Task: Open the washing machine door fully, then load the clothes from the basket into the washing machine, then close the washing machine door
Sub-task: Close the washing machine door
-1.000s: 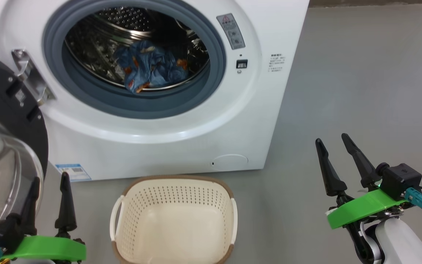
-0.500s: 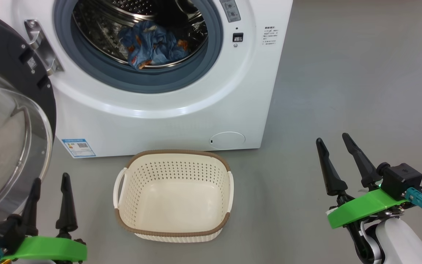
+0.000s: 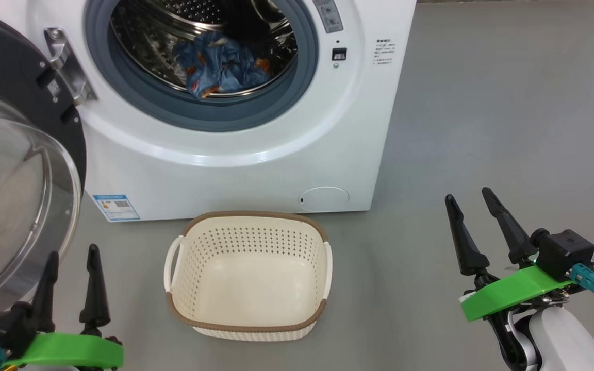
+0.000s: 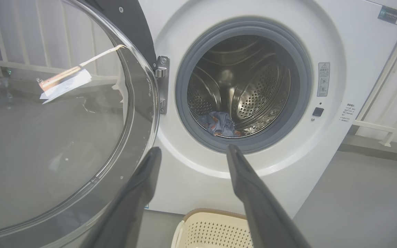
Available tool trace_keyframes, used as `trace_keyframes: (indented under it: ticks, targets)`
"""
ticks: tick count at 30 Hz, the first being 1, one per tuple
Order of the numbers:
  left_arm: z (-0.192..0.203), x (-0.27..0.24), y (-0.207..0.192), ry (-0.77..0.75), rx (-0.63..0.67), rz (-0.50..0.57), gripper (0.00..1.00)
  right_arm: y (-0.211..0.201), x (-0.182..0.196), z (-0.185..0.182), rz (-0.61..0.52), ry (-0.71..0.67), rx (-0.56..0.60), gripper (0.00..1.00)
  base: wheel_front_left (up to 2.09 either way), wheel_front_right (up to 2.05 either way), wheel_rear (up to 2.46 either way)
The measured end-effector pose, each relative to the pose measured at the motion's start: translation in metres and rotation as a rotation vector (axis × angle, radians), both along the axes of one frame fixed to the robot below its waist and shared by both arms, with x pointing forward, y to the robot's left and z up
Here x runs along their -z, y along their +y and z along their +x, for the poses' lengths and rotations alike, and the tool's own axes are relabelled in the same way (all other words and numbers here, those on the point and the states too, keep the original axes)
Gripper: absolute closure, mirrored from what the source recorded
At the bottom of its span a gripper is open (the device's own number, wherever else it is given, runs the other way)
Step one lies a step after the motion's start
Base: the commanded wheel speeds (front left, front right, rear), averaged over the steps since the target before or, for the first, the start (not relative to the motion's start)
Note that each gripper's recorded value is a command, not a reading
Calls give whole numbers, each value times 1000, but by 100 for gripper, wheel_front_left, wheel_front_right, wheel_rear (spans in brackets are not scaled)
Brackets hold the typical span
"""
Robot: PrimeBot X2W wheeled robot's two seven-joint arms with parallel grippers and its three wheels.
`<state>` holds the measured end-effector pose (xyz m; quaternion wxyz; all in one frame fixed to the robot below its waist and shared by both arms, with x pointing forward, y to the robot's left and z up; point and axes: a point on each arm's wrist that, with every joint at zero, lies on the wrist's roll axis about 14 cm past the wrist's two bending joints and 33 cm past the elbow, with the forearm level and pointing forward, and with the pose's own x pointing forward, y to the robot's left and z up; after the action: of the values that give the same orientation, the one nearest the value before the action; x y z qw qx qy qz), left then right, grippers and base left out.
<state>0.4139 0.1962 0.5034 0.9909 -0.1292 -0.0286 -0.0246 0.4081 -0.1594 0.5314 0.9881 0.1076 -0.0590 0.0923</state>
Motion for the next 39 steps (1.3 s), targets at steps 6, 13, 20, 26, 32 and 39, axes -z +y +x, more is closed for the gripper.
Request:
trace_keyframes:
  ticks: [6,13,20,26,32,39]
  targets:
    - [-5,0,7,1,-18,3,0,5,4,0,3,10,-13,0,0,0,0]
    - [-17,0,27,4,-73,8,0,26,4,6,8,10,-69,0,0,0,0]
    - [-35,0,53,8,-150,16,0,55,5,14,11,14,-147,0,0,0,0]
    - [-54,1,76,14,-229,14,0,83,7,20,20,21,-219,0,0,0,0]
    - [-74,0,97,11,-302,7,0,110,9,23,22,29,-291,0,0,0,0]
    - [-100,-1,120,10,-394,12,0,143,10,22,17,33,-382,0,0,0,0]
